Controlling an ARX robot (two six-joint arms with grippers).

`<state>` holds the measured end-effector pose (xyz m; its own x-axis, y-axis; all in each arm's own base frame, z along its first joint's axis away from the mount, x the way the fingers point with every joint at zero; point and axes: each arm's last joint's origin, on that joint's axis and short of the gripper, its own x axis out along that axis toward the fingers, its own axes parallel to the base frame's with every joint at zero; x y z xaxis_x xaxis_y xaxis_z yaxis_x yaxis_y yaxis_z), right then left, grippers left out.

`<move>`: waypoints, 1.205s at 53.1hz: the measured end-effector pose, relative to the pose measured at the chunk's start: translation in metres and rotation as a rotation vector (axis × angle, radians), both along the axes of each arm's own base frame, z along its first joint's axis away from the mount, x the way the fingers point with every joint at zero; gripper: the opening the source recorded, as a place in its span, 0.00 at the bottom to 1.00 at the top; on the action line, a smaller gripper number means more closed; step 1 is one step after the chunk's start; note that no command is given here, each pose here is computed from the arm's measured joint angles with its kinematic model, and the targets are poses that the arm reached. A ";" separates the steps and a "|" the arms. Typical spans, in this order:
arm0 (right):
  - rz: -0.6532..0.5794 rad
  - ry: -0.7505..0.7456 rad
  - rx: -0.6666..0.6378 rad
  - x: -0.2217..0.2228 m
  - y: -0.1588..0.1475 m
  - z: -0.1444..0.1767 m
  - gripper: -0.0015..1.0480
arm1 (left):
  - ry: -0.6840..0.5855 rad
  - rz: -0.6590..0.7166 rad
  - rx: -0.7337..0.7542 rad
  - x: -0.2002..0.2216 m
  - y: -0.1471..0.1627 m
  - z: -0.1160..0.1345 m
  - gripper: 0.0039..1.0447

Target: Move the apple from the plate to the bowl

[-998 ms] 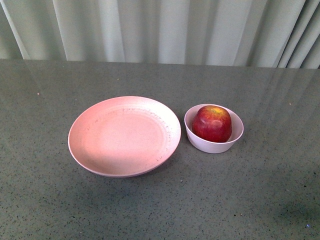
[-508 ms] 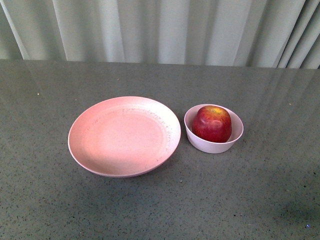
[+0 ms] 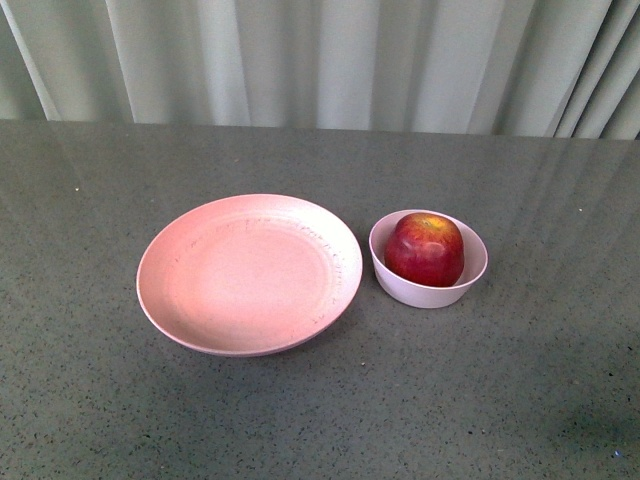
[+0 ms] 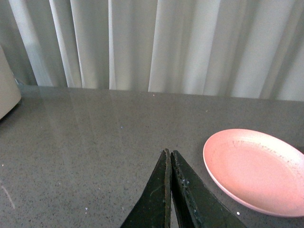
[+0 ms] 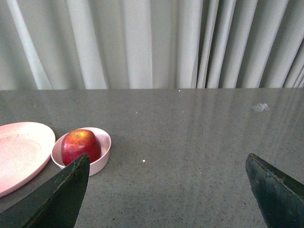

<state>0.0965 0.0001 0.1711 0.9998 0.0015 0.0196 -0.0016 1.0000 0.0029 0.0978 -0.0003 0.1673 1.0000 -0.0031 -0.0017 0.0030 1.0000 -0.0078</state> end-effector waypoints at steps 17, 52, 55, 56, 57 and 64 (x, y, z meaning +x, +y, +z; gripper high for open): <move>0.000 0.000 0.000 0.000 0.000 0.000 0.91 | -0.001 0.000 -0.001 0.000 0.000 0.000 0.03; 0.000 0.000 0.000 0.000 0.000 0.000 0.91 | -0.002 0.000 0.002 0.000 0.000 0.000 0.91; 0.000 0.000 0.000 0.000 0.000 0.000 0.91 | -0.002 0.000 0.002 0.000 0.000 0.000 0.92; 0.000 0.000 0.000 0.000 0.000 0.000 0.91 | -0.002 0.000 0.002 0.000 0.000 0.000 0.92; 0.000 0.000 0.000 0.000 0.000 0.000 0.91 | -0.002 0.000 0.002 0.000 0.000 0.000 0.92; 0.000 0.000 0.000 0.000 0.000 0.000 0.91 | -0.002 0.000 0.002 0.000 0.000 0.000 0.92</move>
<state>0.0965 0.0002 0.1711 0.9998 0.0019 0.0196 -0.0020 1.0000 0.0029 0.0977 -0.0003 0.1675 1.0000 -0.0031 -0.0002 0.0031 1.0000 -0.0063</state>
